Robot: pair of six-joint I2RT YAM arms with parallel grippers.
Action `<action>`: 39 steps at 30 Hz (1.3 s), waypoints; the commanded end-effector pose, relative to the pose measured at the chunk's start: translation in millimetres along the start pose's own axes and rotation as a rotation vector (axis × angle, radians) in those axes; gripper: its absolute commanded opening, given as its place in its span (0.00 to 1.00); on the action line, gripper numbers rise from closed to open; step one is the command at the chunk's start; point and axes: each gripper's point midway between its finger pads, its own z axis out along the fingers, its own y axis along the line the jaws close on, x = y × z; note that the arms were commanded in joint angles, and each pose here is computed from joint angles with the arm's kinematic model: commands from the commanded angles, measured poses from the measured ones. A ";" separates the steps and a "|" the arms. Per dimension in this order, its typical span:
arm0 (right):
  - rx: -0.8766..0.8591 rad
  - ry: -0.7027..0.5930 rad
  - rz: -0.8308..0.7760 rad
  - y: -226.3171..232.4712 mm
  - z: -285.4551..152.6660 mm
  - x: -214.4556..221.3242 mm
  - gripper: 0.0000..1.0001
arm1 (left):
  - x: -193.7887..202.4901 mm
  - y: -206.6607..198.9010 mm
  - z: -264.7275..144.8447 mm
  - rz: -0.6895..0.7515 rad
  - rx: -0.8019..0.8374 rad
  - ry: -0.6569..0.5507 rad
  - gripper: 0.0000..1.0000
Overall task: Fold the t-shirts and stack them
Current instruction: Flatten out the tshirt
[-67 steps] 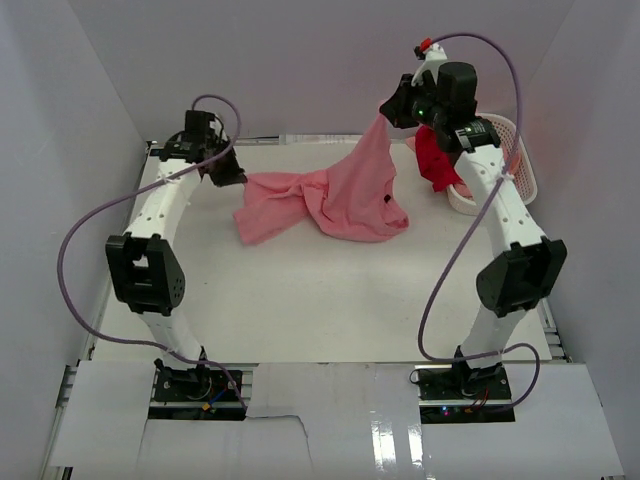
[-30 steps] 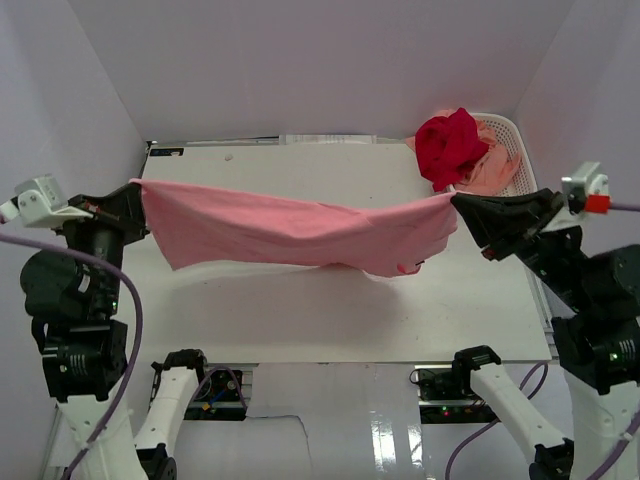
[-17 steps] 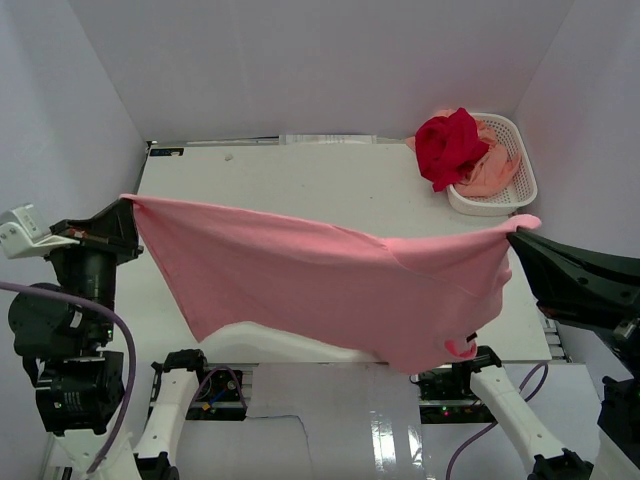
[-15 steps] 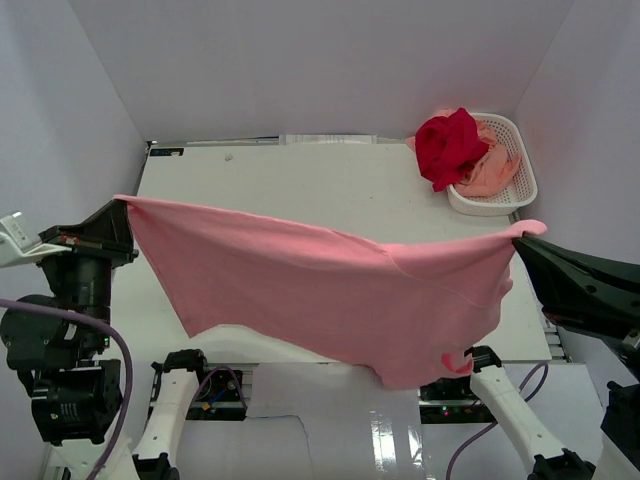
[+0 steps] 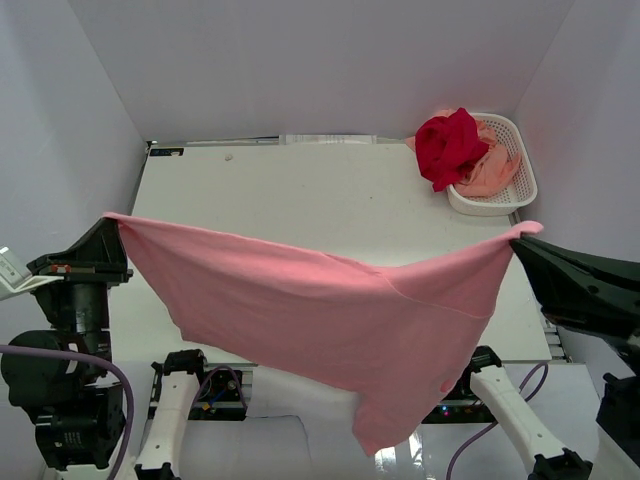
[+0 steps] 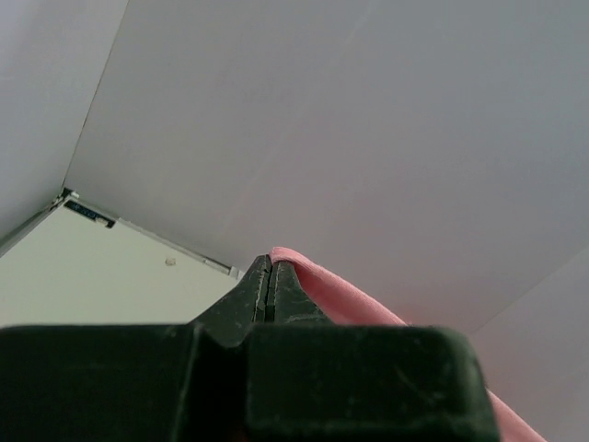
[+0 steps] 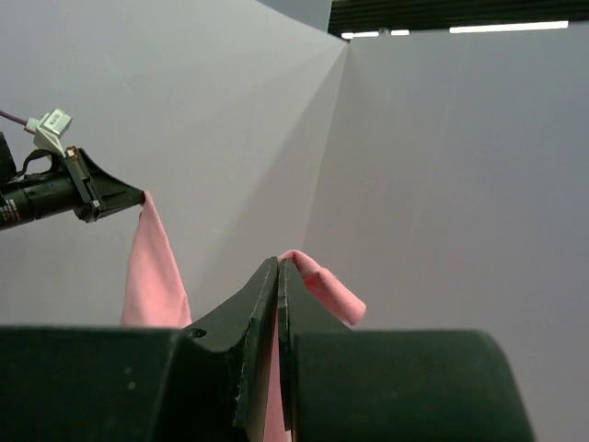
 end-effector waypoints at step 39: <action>0.110 1.068 1.099 -149.0 44.9 729.7 0.08 | 323.9 260.5 219.8 0.112 -0.725 0.519 0.00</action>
